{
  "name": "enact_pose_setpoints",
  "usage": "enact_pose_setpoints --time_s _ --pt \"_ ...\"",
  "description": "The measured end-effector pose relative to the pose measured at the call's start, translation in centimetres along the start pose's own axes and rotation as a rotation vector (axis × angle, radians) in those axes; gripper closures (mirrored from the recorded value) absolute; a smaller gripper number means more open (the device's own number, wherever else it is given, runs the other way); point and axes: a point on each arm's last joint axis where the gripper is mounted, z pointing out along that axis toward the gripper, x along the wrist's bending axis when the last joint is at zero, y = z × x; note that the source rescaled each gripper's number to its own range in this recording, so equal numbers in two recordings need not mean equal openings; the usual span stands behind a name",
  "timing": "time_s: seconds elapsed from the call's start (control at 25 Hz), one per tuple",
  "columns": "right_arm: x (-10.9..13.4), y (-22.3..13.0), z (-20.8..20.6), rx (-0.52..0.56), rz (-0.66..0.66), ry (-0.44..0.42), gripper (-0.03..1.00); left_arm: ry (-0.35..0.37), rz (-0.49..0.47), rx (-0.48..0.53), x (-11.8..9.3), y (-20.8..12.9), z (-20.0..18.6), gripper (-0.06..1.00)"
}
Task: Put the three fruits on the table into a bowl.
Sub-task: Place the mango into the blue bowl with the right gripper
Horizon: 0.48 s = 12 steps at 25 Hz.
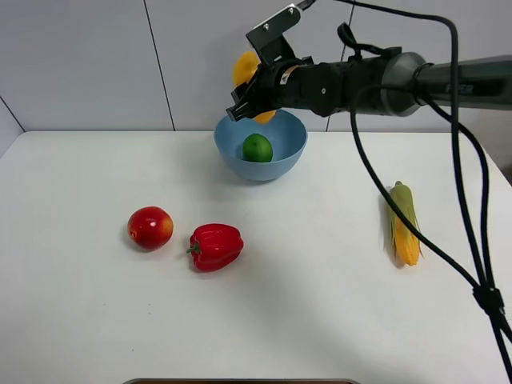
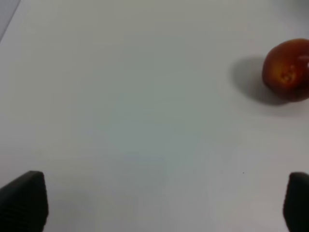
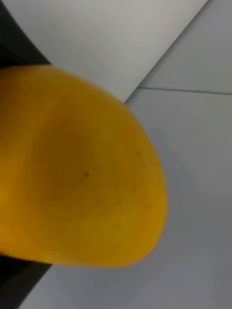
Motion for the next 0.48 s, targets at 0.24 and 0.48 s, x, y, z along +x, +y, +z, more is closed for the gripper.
enact_pose_setpoints --time_s 0.24,0.48 --pt "0.3 -2.8 2.5 -0.006 0.004 -0.025 0.93 0.000 0.000 0.000 0.0 0.0 0.0 -0.06" --pt "0.3 -5.0 3.9 0.005 0.006 -0.042 0.93 0.000 0.000 0.000 0.0 0.0 0.0 -0.06"
